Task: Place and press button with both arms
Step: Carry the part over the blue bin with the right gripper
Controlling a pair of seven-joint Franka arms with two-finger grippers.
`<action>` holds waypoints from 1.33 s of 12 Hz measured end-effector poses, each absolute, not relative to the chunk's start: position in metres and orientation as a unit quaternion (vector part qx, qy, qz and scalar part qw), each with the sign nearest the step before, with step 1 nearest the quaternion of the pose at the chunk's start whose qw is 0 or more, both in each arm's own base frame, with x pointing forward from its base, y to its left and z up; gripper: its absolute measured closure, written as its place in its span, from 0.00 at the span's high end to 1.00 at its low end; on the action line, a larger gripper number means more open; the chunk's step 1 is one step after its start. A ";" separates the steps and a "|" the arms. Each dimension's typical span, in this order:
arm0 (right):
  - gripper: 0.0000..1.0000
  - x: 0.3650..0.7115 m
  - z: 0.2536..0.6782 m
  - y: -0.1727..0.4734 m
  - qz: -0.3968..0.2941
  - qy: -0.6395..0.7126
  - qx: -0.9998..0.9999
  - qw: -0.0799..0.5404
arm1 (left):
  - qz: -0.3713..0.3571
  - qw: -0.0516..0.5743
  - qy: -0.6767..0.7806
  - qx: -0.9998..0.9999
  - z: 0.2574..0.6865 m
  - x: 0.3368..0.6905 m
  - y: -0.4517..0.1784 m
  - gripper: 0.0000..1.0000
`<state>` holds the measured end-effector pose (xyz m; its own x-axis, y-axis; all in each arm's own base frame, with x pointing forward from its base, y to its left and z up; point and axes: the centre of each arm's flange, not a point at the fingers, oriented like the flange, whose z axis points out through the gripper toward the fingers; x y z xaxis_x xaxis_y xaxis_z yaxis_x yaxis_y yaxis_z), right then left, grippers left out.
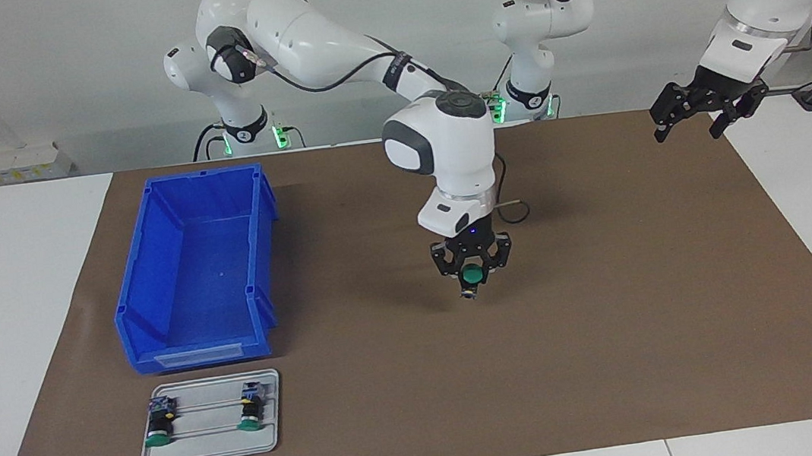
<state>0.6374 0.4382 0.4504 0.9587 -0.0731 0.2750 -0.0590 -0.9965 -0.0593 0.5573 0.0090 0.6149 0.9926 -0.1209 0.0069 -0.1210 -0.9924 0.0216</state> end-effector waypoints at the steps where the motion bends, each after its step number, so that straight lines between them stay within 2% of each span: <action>1: 0.39 0.646 0.477 0.407 -0.133 0.042 -0.990 0.026 | 0.003 0.011 -0.061 0.998 0.615 0.557 0.009 1.00; 4: 0.39 0.669 0.526 0.325 -0.126 0.079 -0.989 0.020 | 0.003 0.011 -0.061 0.998 0.615 0.557 0.009 1.00; 11: 0.39 0.696 0.552 0.155 -0.077 0.100 -0.992 -0.028 | 0.003 0.011 -0.061 0.998 0.615 0.557 0.009 1.00; 14: 0.39 0.680 0.562 0.072 -0.047 0.106 -0.993 -0.008 | 0.003 0.011 -0.061 0.998 0.615 0.557 0.009 1.00; 16: 0.39 0.661 0.546 0.028 -0.027 0.099 -0.995 0.006 | 0.003 0.011 -0.061 0.998 0.615 0.557 0.009 1.00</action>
